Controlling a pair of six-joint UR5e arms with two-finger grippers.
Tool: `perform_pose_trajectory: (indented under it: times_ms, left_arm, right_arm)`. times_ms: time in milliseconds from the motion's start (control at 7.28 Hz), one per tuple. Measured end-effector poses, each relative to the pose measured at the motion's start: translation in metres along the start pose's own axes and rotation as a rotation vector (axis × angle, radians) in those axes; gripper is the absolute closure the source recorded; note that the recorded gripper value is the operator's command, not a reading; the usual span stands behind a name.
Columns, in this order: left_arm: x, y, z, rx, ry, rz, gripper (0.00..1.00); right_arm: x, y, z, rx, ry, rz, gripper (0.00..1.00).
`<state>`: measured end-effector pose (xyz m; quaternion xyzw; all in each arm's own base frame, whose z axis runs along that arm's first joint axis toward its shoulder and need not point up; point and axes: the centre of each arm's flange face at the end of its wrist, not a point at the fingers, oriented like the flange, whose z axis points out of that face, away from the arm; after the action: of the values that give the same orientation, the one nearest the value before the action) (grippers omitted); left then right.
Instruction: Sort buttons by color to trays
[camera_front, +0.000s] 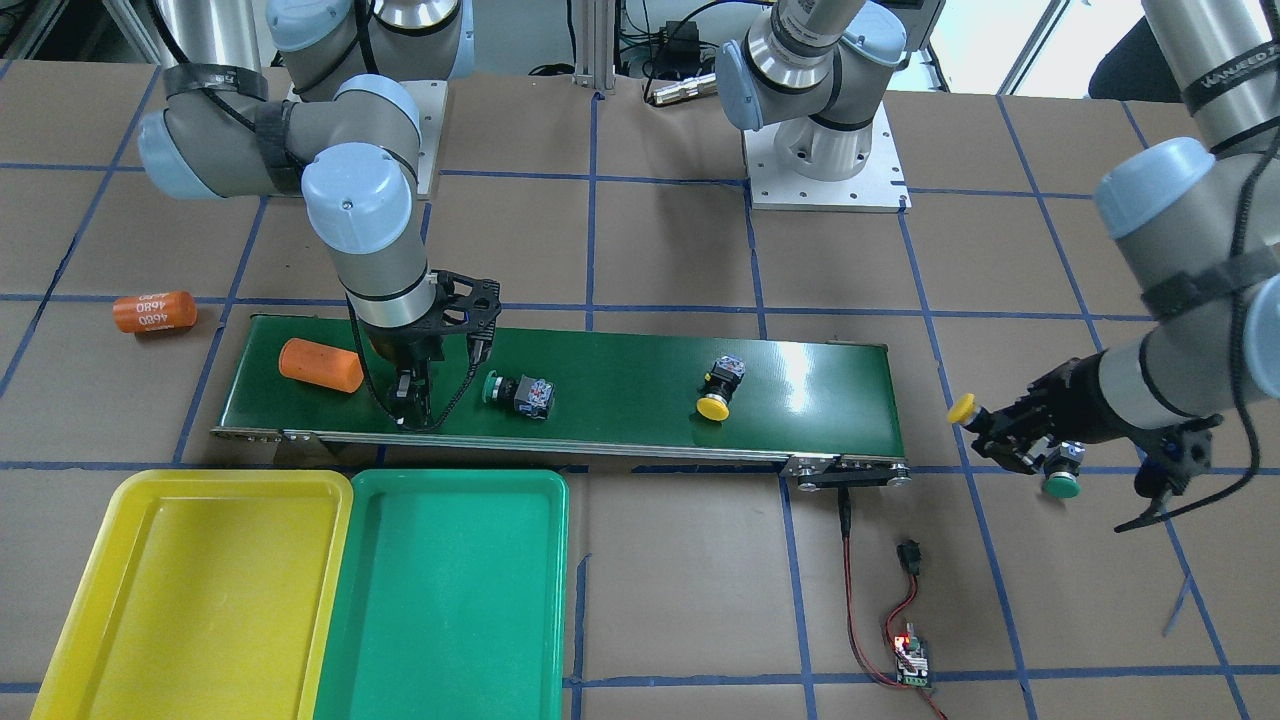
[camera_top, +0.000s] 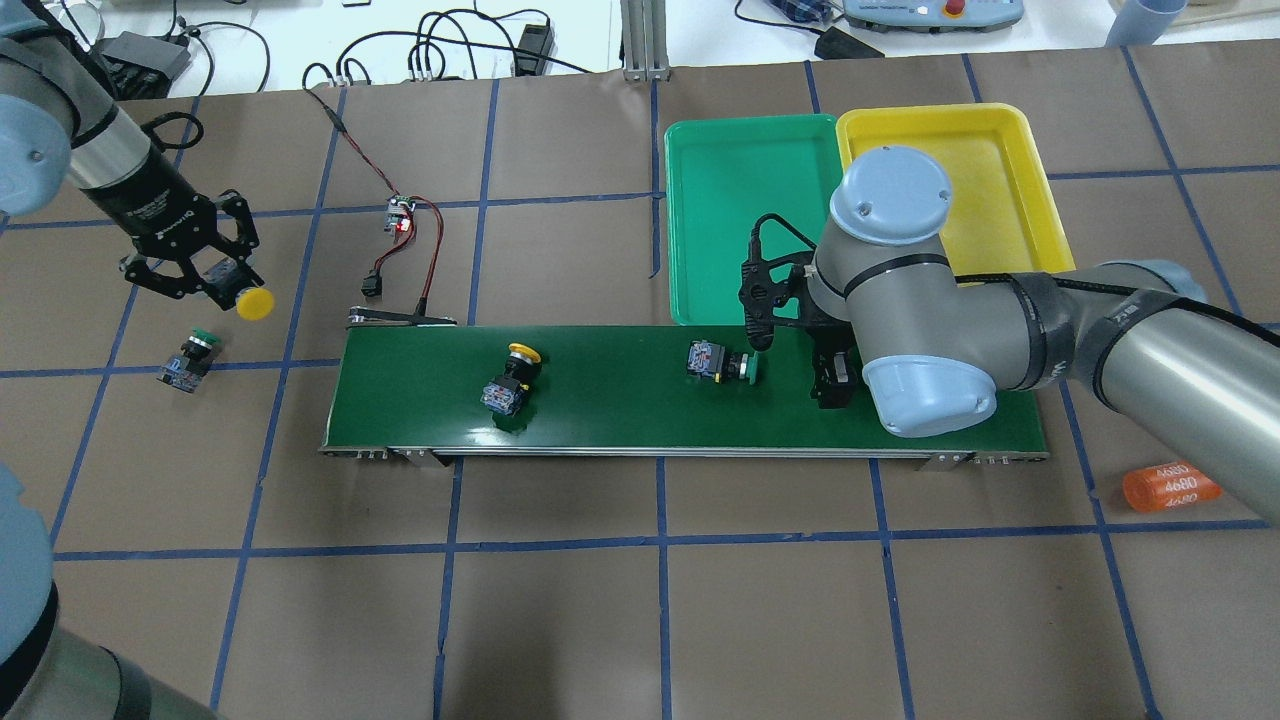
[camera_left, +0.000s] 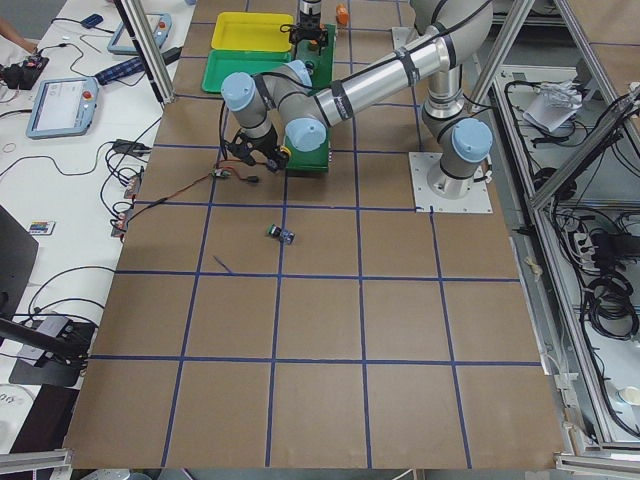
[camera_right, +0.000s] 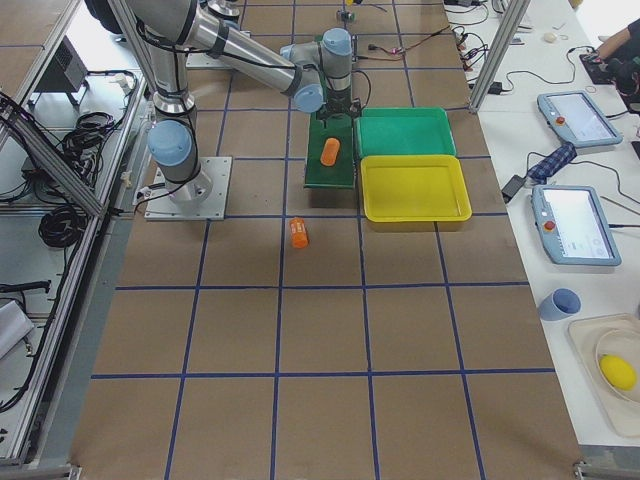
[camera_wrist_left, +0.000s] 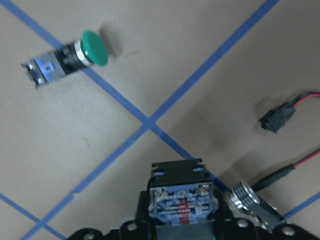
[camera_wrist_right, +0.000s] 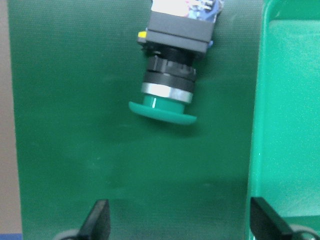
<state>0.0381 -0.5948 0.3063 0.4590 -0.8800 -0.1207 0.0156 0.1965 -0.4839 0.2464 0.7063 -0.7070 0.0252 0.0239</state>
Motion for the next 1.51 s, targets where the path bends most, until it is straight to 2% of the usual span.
perform_pose_trajectory:
  times_ms: [412, 549, 687, 824, 961, 1236, 1373, 1511]
  left_arm:
    - [0.015, 0.068, 0.035, -0.066, -0.020, -0.262, 1.00]
    - [0.021, 0.082, 0.047, -0.066, -0.027, -0.294, 0.89]
    - [0.029, 0.095, 0.058, -0.063, -0.035, -0.313, 0.70]
    - [0.037, 0.107, 0.066, -0.058, -0.044, -0.327, 0.14]
    - [0.041, 0.114, 0.071, -0.054, -0.054, -0.329, 0.00]
    - [0.045, 0.118, 0.071, -0.052, -0.045, -0.294, 0.00]
    - [0.043, 0.112, 0.057, -0.036, -0.014, -0.192, 0.00]
    - [0.035, 0.092, 0.034, -0.001, 0.021, -0.037, 0.00]
  right_arm:
    - [-0.003, -0.013, 0.001, 0.008, -0.001, 0.010, 0.00]
    - [-0.003, -0.020, 0.004, 0.007, -0.005, 0.021, 0.00]
    - [-0.003, -0.026, 0.005, 0.004, -0.005, 0.024, 0.00]
    - [-0.004, -0.029, 0.006, 0.001, -0.005, 0.023, 0.00]
    - [-0.004, -0.031, 0.006, 0.000, -0.006, 0.022, 0.04]
    - [-0.004, -0.032, 0.007, 0.000, -0.007, 0.019, 0.46]
    - [-0.004, -0.032, 0.007, -0.003, -0.007, 0.014, 0.70]
    - [-0.004, -0.030, 0.006, -0.017, -0.002, 0.010, 0.86]
